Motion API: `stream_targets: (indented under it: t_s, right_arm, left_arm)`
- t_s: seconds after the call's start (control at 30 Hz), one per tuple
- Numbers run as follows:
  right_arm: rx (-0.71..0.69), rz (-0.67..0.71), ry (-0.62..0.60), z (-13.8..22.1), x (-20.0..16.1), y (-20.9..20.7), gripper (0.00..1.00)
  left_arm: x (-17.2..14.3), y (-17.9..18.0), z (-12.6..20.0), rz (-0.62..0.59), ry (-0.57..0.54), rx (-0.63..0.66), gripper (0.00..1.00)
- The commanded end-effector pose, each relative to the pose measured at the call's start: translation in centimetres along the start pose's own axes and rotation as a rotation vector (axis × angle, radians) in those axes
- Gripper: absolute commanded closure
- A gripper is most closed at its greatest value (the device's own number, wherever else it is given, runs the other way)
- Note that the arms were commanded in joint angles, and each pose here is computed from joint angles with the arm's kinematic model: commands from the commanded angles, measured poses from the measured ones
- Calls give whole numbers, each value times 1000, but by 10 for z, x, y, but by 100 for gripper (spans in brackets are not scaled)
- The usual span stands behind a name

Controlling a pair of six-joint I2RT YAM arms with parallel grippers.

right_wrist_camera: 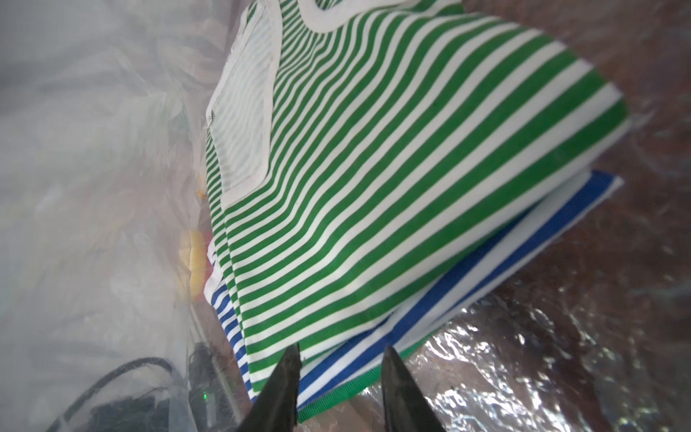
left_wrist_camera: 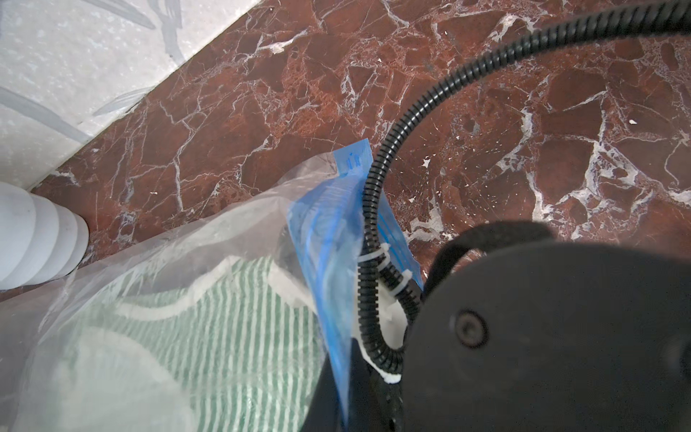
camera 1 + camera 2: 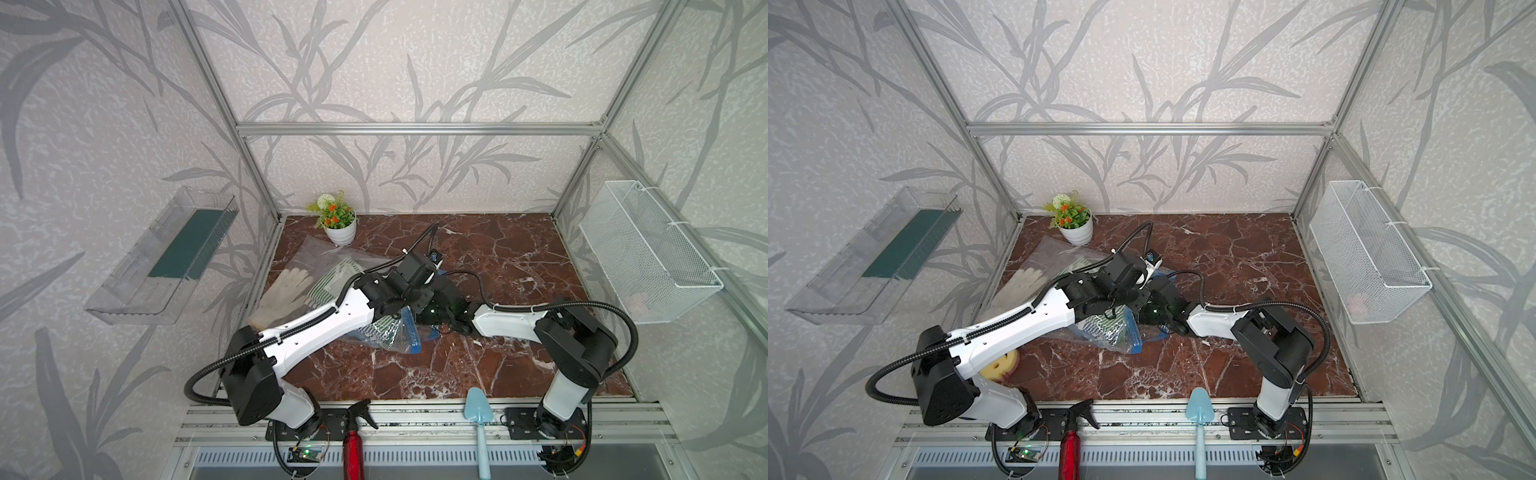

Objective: Take the tank top out of the vacuum bag
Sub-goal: Take out the tank top from the vacuum bag.

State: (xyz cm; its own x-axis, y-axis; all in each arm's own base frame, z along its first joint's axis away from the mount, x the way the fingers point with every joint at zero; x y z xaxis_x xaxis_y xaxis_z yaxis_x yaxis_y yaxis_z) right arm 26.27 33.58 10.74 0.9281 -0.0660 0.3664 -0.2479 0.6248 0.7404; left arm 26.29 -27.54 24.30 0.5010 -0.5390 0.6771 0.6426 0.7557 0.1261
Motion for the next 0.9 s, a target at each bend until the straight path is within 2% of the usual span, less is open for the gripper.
stream_targets:
  t_s: [0.0,0.4,0.87]
  right_arm:
    - [8,1,6,-7,3,5,64]
    - [11,-7,10,-15,10,3,68]
    - [-2,30,-4,1,14,14,68]
  left_arm:
    - [9,-5,7,-5,-39,-33,100]
    - [9,-6,5,-10,-25,-35,100]
    - [9,-6,4,-17,-14,-32,100]
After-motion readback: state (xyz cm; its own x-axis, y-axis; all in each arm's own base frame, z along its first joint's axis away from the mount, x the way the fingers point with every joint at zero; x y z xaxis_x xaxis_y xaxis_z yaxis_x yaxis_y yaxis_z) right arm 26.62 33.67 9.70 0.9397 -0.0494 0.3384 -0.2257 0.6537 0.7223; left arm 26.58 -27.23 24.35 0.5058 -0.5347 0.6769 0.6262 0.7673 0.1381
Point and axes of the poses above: each gripper's point midway between its finger pads, its own z axis back along the fingers, its own y axis along the line the jaws close on, x = y × z, the point moved 5 cm from there along z, back along the fingers, and after that the axes turned 1 degree about -z, right-handed, at the moved point
